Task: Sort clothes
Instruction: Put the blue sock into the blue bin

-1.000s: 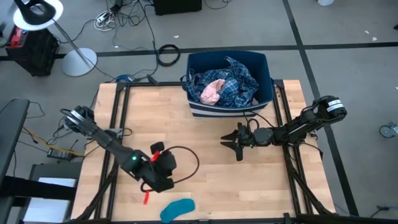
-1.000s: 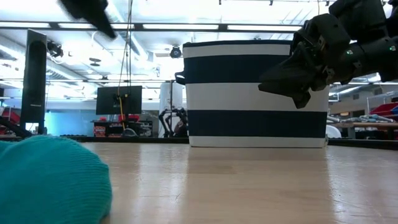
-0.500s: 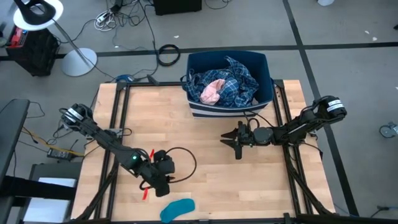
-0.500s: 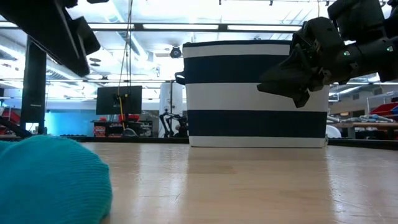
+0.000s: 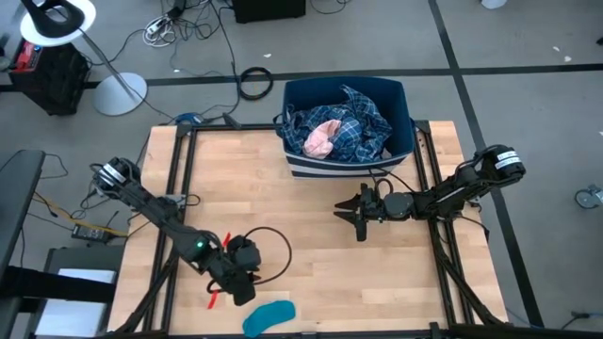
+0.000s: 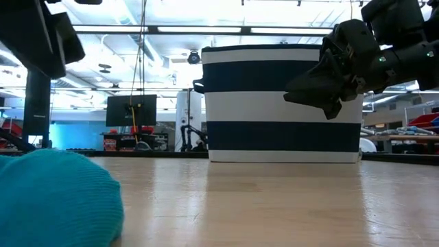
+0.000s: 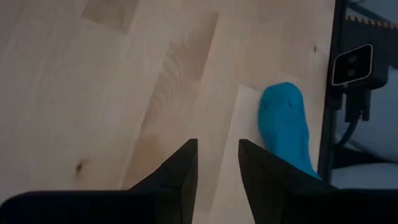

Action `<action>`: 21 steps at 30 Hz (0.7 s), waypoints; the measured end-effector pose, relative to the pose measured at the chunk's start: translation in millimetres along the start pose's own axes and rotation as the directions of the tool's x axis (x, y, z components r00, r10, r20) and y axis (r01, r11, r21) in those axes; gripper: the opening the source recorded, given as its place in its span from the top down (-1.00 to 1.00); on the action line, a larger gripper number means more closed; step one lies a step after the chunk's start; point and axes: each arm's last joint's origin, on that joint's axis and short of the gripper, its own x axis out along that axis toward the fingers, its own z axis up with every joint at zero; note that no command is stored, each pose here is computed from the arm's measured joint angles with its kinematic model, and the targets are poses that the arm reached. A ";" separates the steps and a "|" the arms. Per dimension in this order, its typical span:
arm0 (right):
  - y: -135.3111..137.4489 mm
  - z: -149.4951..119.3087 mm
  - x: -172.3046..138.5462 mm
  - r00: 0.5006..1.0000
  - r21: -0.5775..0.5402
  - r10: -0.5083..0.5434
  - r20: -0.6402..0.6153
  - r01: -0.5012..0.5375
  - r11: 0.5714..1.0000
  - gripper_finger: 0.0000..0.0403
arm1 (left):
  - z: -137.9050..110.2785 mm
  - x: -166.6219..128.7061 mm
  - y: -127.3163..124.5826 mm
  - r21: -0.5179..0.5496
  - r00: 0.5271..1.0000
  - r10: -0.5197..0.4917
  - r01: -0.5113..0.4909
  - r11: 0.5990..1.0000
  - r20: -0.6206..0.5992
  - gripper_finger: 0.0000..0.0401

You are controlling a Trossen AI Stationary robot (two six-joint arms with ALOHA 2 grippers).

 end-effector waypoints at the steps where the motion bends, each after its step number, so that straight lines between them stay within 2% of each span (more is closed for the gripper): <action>1: 0.0 0.0 0.0 1.000 0.000 0.000 0.000 0.000 1.000 0.34 | -1.1 -0.4 -0.8 -0.015 1.000 -0.002 0.002 1.000 -0.001 0.39; 8: -0.2 -0.2 0.0 1.000 -0.025 -0.001 -0.003 0.001 1.000 0.34 | -10.1 5.7 -10.2 -0.100 1.000 -0.011 0.013 0.995 0.018 0.39; 13: -0.9 -3.2 0.0 0.999 -0.043 0.002 -0.036 -0.003 0.999 0.34 | -9.1 17.1 -27.8 -0.129 1.000 0.007 -0.005 0.992 0.015 0.39; 21: -0.4 -8.9 -0.5 0.990 -0.051 0.070 -0.121 -0.077 0.996 0.34 | 2.0 39.0 -63.3 -0.132 0.987 0.138 -0.149 0.980 -0.088 0.39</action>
